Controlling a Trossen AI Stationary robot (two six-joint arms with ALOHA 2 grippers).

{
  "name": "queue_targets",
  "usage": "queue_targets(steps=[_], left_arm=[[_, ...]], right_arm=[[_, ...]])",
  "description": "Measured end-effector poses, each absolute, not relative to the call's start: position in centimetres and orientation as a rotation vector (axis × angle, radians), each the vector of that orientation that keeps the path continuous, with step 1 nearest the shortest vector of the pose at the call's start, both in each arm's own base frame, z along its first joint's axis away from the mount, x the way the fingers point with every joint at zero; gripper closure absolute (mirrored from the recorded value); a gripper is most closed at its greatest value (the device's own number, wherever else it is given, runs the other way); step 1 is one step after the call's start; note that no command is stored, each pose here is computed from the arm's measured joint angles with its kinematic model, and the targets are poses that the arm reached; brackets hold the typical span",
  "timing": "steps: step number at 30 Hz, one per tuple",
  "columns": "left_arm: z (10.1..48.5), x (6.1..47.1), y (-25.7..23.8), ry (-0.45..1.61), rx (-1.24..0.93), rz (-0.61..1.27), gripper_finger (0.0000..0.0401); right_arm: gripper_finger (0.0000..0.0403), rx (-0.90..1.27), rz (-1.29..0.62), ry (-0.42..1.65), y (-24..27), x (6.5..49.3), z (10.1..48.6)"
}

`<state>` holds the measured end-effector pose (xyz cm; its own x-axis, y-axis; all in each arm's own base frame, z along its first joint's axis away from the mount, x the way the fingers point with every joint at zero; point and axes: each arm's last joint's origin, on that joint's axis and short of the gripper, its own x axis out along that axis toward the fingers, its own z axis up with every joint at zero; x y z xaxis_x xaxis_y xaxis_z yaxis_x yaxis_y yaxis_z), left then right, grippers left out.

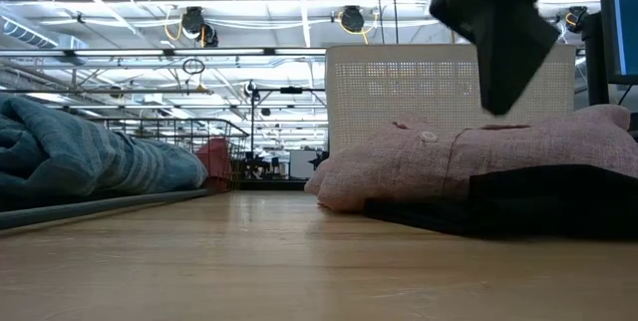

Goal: Pick & Place Cloths
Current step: Put the black shorts into the black wire basket

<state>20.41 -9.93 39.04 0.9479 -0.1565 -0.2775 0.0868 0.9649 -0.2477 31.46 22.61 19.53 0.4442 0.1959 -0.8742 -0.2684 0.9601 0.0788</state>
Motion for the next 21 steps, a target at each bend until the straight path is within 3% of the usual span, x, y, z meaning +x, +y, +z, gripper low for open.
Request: queue_targets(steps=[5, 21], left_arm=[[39.0, 20.4, -10.0, 0.301, -0.250, -0.125, 0.0380], [39.0, 20.4, -10.0, 0.301, -0.252, -0.124, 0.0380]], right_arm=[[0.0110, -0.136, 0.220, 1.139, 22.3, 31.4, 17.9], [0.0110, -0.153, 0.155, 1.174, 21.6, 31.0, 18.1]])
